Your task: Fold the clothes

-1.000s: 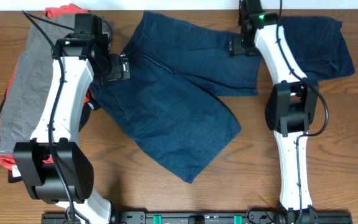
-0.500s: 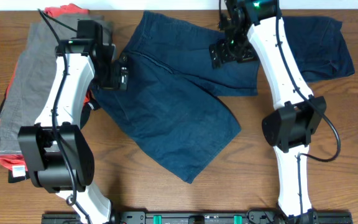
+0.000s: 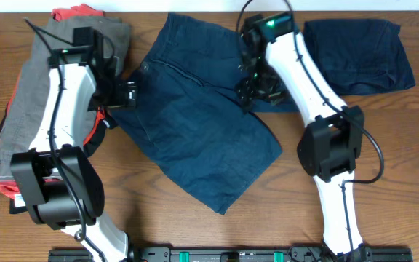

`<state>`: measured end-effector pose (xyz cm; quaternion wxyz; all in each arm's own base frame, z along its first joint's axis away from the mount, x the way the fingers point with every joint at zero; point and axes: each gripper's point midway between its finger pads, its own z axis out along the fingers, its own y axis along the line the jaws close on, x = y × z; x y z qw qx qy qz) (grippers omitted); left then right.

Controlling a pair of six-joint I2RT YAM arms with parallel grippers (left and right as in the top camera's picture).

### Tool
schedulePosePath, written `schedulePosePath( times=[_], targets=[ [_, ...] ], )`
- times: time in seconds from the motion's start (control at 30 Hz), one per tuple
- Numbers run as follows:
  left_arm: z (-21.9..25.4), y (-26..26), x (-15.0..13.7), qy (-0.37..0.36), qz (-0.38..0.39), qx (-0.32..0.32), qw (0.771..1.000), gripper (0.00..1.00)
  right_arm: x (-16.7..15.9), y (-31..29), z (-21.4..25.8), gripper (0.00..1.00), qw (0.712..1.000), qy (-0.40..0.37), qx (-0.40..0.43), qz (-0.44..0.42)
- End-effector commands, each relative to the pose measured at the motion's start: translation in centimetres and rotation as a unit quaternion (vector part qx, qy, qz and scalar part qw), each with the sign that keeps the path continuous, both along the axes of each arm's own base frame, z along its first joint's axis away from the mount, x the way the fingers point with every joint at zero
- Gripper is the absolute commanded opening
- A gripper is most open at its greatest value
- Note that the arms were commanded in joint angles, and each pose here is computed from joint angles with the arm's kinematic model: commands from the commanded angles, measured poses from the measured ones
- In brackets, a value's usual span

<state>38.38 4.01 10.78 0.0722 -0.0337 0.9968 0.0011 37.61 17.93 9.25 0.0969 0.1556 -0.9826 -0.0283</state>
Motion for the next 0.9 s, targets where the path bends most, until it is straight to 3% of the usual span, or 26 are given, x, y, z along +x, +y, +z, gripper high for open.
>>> schedulePosePath(
  times=[0.0,0.23,0.4,0.53,0.87],
  targets=[
    [0.9,1.5,-0.4,-0.009,0.024,0.004,1.0,0.98,-1.2,0.9,-1.2,0.82,1.0,0.018,-0.006,0.005],
    [0.9,2.3,-0.5,-0.009,0.037,0.004,0.999,0.98,-1.5,0.8,-0.5,0.82,0.999,-0.038,-0.014,-0.022],
    [0.9,2.3,-0.4,-0.011,0.037,0.004,0.999,0.98,-3.0,-0.3,0.3,0.9,0.996,-0.09,0.005,-0.029],
    [0.9,2.3,-0.3,-0.013,0.037,0.002,0.999,0.98,-4.1,-0.6,-1.9,0.96,0.994,-0.106,0.026,-0.024],
    [0.9,2.3,-0.3,-0.013,0.049,0.0,0.999,0.98,-6.6,-2.0,-7.1,0.69,0.996,-0.07,0.033,-0.037]
  ],
)
